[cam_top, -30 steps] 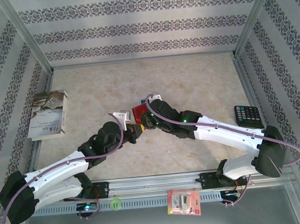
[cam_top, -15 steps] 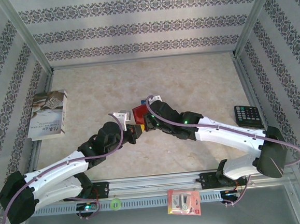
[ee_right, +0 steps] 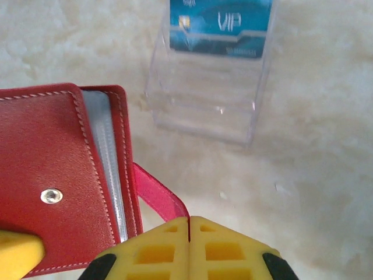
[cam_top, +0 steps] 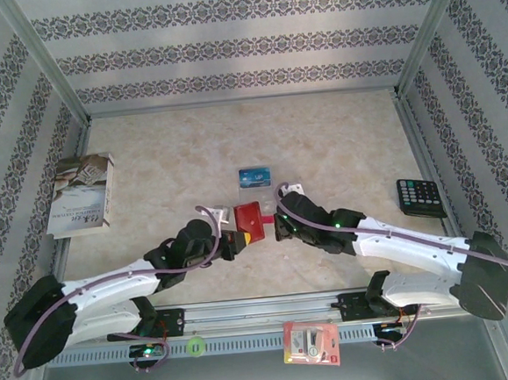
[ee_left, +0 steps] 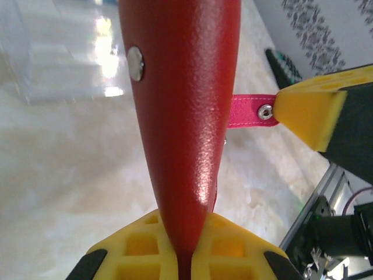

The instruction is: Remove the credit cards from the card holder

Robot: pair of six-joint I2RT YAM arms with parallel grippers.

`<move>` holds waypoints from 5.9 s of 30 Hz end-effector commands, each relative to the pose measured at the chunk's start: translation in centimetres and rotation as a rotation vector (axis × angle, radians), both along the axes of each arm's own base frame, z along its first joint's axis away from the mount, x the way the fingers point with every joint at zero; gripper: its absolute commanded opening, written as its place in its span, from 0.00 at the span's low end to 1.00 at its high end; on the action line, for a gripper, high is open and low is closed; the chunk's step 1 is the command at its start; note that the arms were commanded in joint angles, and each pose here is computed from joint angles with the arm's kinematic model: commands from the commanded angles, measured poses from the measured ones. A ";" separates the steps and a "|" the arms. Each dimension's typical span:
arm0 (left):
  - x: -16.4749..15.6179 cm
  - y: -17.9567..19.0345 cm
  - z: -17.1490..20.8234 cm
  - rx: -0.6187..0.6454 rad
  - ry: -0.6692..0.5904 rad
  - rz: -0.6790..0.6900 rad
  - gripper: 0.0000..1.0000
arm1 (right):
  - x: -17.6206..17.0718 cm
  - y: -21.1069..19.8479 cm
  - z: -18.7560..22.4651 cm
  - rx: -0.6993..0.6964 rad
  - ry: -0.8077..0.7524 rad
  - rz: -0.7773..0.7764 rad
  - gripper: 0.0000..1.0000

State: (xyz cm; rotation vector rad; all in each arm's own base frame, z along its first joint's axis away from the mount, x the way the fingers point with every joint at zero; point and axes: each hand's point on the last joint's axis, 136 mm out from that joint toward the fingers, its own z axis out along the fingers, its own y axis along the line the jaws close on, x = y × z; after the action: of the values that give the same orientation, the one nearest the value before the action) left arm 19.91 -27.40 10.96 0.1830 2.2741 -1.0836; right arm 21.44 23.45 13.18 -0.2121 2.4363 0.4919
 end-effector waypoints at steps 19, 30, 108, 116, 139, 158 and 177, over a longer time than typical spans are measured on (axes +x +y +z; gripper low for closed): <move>-2.2 1.8 -7.3 0.154 0.320 0.070 0.54 | -3.9 -0.3 -2.5 0.024 0.078 0.025 0.00; -0.4 7.0 0.5 0.172 0.000 0.195 0.83 | -3.3 5.5 2.0 0.098 0.046 0.149 0.00; 1.8 4.0 -6.4 0.435 0.083 0.041 0.50 | -2.5 -2.2 -12.5 -0.204 0.216 0.022 0.14; 2.1 6.3 -3.8 0.402 0.023 0.164 0.52 | -2.2 1.5 -8.7 -0.102 0.098 0.192 0.53; 0.8 12.3 1.3 0.360 -0.129 0.333 1.00 | -1.7 7.9 -8.4 -0.247 0.102 0.181 0.86; 0.7 11.9 1.4 0.349 -0.133 0.308 0.97 | -2.7 7.3 -11.2 -0.276 0.164 0.184 0.71; 1.5 5.6 -3.1 0.302 0.001 0.129 0.54 | -2.8 7.0 -11.1 -0.176 0.144 0.161 0.36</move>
State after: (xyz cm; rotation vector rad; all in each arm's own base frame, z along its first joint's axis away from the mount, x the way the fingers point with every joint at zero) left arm 20.69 -20.06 7.03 0.1499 2.4471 -0.5638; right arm 19.27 30.93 2.45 -0.4837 2.6018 0.3456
